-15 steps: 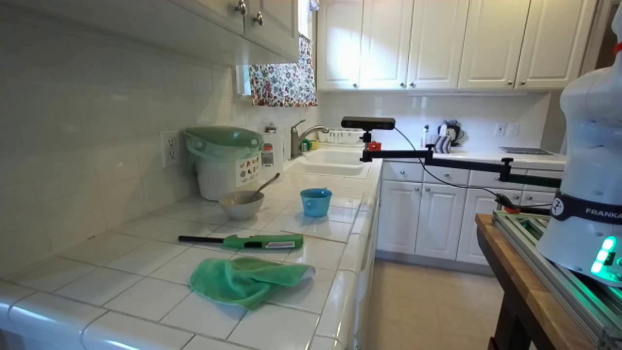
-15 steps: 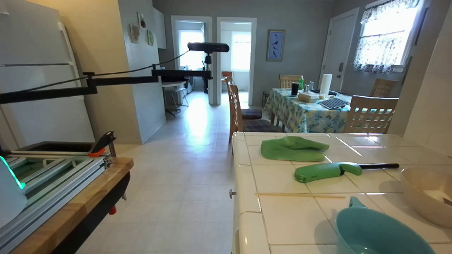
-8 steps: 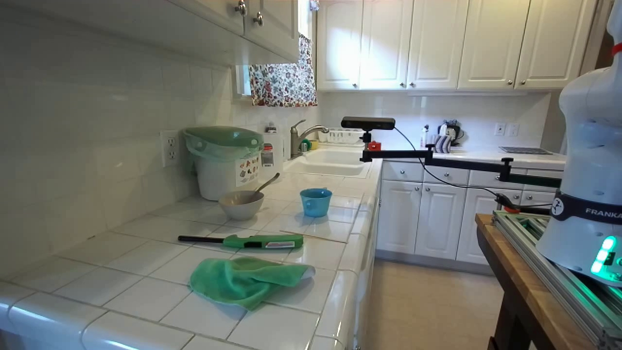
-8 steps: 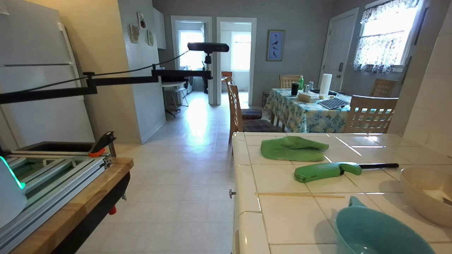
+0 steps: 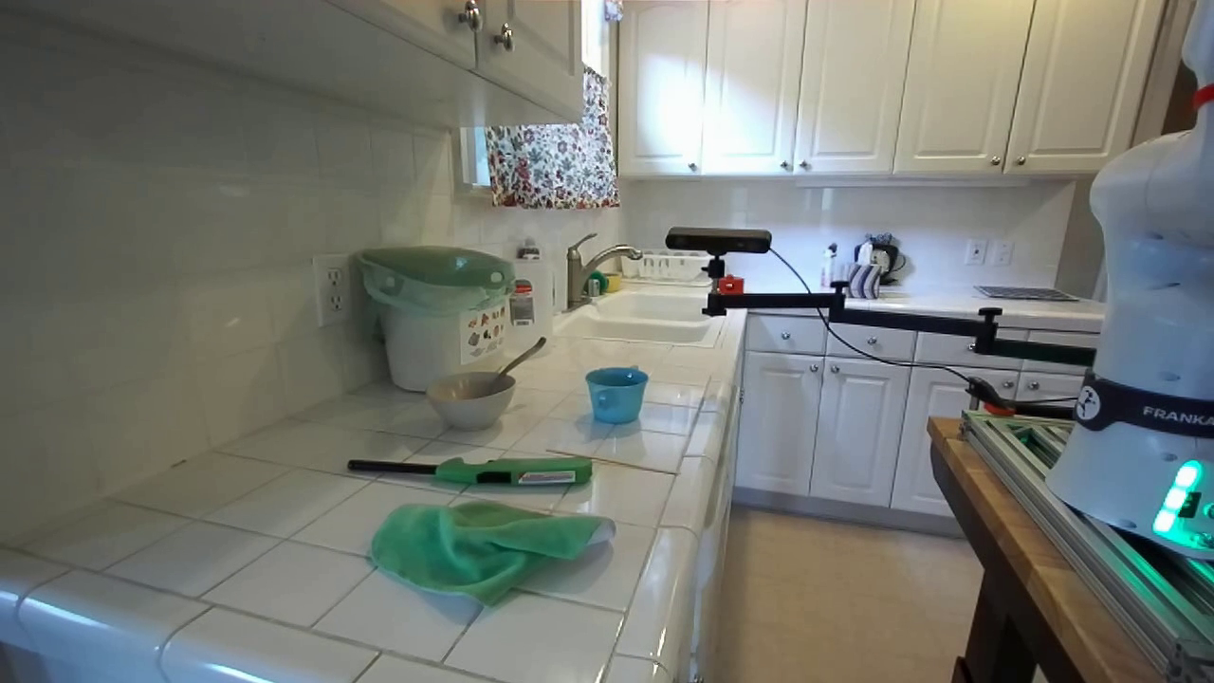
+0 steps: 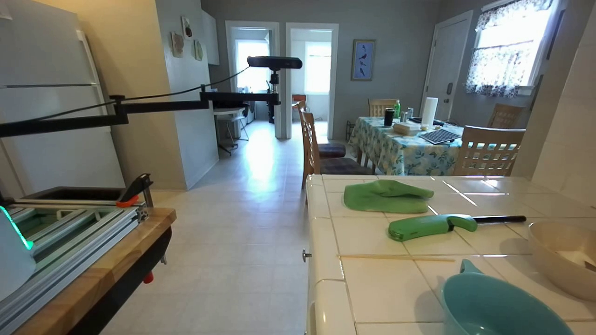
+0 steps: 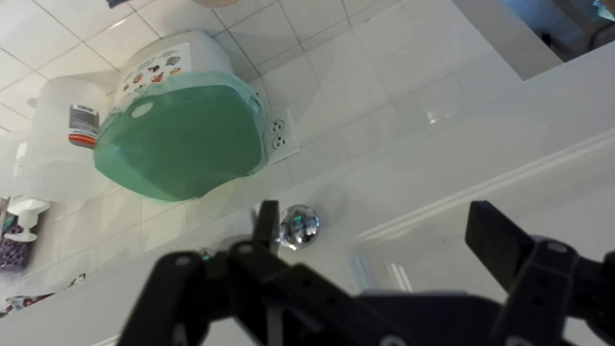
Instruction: Open the cabinet's left door
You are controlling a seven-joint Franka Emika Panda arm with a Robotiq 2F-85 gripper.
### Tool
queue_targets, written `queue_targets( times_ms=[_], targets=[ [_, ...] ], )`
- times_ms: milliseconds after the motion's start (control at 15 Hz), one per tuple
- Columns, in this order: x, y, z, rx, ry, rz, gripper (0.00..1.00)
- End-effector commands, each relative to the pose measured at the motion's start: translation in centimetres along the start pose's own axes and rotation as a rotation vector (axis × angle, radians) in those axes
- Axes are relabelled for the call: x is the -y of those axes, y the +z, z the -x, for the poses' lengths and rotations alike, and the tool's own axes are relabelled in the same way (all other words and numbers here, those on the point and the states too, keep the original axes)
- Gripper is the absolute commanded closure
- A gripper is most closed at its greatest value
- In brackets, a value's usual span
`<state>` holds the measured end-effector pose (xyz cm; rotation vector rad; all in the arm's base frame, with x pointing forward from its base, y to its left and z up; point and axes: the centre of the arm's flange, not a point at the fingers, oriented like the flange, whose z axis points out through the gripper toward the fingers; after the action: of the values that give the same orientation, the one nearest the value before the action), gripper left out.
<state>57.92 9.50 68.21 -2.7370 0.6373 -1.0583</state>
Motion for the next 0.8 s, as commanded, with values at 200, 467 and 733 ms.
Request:
queue_targets(
  times_ms=[200,467,733],
  targets=[
    [-2.9,-0.1,-1.7,0.087,-0.028,-0.208,0.0],
    [-4.6,-0.2,-2.5,0.116,-0.053,-0.268,0.0],
    [-6.6,0.3,-3.4,0.128,-0.084,-0.28,0.0]
  ],
)
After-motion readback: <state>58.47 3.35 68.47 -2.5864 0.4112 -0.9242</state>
